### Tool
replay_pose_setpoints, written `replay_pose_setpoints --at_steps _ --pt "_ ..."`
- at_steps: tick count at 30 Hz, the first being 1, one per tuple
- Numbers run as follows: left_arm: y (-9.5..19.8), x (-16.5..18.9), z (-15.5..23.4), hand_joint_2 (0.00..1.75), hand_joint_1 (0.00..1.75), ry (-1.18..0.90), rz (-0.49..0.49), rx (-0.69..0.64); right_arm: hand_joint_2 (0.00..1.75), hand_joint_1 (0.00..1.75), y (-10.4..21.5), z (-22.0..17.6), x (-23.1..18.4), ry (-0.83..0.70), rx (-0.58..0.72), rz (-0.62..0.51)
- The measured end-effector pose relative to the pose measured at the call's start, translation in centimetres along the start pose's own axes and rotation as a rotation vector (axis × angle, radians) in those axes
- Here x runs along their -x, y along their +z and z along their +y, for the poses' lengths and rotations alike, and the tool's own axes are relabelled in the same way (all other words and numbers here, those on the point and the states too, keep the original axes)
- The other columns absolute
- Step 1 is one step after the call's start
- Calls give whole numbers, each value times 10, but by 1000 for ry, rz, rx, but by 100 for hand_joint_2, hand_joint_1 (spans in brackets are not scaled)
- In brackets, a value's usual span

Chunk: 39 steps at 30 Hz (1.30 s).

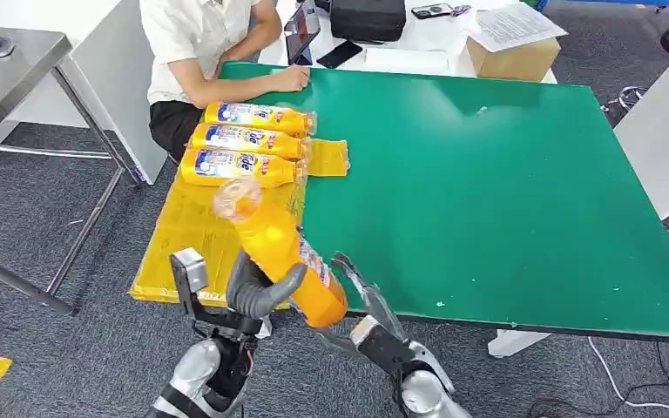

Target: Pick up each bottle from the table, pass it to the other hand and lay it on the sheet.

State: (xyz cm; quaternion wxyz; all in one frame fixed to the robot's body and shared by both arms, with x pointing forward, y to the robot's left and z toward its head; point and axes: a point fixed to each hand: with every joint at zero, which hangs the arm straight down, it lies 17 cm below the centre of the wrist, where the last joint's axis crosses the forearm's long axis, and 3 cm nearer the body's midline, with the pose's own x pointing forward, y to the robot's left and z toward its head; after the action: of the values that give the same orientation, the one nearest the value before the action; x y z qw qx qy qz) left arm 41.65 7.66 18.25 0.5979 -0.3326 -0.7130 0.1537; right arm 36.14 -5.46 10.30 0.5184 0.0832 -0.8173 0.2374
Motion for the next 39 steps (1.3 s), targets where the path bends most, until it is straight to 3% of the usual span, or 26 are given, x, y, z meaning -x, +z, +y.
replay_pose_setpoints --at_steps 2,9,12,15,19,24,30,31,32,39 --pt "4 -17 12 175 175 -56 -57 -33 0 0 9 -30 0 44 140 -10" --pt "6 -74 61 175 175 -572 -268 -220 0 0 51 -178 -35 259 768 -21" --pt "3 -90 69 175 175 -726 -322 -260 0 0 71 -227 -58 328 945 -47" --pt "-5 -97 71 175 175 -1094 -372 -272 0 0 98 -270 -78 362 1119 -61" --pt "-17 -78 82 175 175 -1327 -301 -223 0 0 121 -292 -83 368 1215 -54" --pt "-28 -46 104 175 175 -1506 -177 -144 0 0 123 -294 -82 345 1231 -53" --pt "-52 -1 130 175 175 -1695 5 -6 0 0 85 -272 -93 239 1147 -128" --pt "-56 5 134 175 28 -1708 37 14 0 0 77 -267 -94 215 1124 -141" --pt "-57 14 141 175 7 -1714 77 31 0 0 71 -263 -95 196 1105 -151" --pt "-62 53 158 175 0 -1656 276 179 0 0 41 -241 -92 90 991 -183"
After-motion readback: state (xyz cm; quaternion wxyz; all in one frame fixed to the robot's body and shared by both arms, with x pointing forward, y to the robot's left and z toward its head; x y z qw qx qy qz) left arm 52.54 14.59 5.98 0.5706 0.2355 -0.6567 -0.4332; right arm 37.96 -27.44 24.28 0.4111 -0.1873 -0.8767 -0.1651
